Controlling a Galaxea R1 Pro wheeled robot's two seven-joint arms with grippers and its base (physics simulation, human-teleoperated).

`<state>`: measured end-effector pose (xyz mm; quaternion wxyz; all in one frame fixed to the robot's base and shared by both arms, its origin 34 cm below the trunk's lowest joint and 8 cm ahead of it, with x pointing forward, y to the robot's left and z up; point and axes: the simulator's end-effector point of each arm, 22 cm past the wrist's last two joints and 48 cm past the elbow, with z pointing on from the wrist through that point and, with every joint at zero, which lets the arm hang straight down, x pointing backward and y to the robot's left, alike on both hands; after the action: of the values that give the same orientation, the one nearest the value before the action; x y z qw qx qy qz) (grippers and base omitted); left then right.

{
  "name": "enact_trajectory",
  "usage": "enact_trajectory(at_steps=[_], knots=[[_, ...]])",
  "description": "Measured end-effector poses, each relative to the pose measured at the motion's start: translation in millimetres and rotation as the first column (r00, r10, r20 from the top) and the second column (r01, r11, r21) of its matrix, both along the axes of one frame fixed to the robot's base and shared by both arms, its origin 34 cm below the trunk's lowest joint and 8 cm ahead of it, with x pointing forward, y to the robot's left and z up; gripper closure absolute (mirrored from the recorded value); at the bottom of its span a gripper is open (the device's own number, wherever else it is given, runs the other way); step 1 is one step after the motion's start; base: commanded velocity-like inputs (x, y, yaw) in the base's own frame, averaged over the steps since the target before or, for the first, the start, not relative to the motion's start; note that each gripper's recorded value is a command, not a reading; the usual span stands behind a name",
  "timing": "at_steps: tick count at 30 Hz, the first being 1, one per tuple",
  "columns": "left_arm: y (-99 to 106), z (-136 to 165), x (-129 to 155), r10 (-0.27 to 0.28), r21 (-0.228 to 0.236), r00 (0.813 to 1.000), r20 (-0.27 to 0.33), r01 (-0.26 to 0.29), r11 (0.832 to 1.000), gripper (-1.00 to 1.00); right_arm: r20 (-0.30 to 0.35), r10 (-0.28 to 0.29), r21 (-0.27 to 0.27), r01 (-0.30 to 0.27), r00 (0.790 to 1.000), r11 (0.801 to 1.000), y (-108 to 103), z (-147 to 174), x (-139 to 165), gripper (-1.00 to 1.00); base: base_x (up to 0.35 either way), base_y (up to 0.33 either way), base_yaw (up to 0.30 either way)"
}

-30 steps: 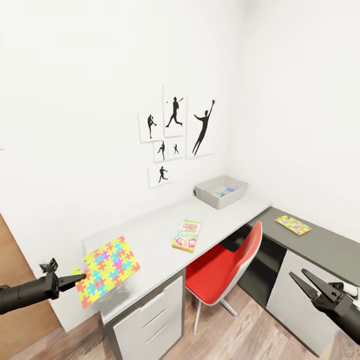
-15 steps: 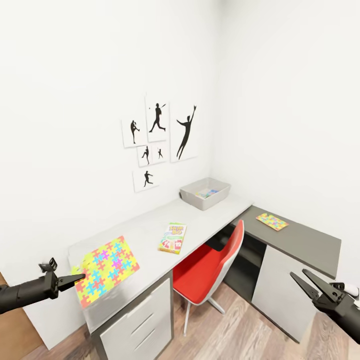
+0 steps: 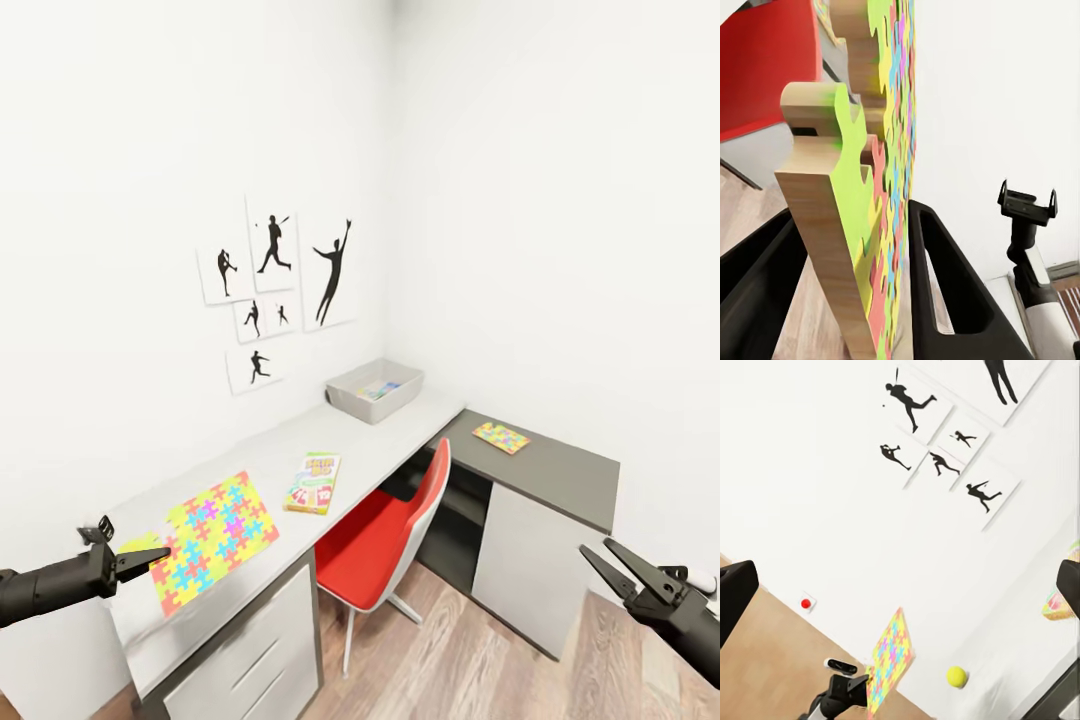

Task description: Put all the toys in the child's room - the three board games (two on the bed and one on the table), the two jigsaw puzzles on the table, and the tennis ball on the table - inside the toy box on the table in the child's room.

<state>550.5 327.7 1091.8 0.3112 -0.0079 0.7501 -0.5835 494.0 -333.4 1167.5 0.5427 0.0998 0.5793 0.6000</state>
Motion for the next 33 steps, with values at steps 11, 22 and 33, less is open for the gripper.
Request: enact_trajectory(at_steps=[11,22,33], knots=[[0,9,-5,0.0,0.001,1.0,0.006,0.0,1.0,1.0,-0.003,-0.001,0.004,0.001,1.0,1.0,-1,7,-5,-1.0,0.0,0.0,-0.269],[0,10,-5,0.001,-0.001,1.0,0.006,-0.001,1.0,1.0,-0.015,0.007,0.009,-0.007,1.0,1.0,0,6,-6,-1.0,0.0,0.0,-0.277],[1,12,-5,0.004,-0.004,1.0,0.009,-0.004,1.0,1.0,-0.019,0.008,0.012,-0.008,1.0,1.0,0,5,-6,-1.0,0.0,0.0,-0.278]])
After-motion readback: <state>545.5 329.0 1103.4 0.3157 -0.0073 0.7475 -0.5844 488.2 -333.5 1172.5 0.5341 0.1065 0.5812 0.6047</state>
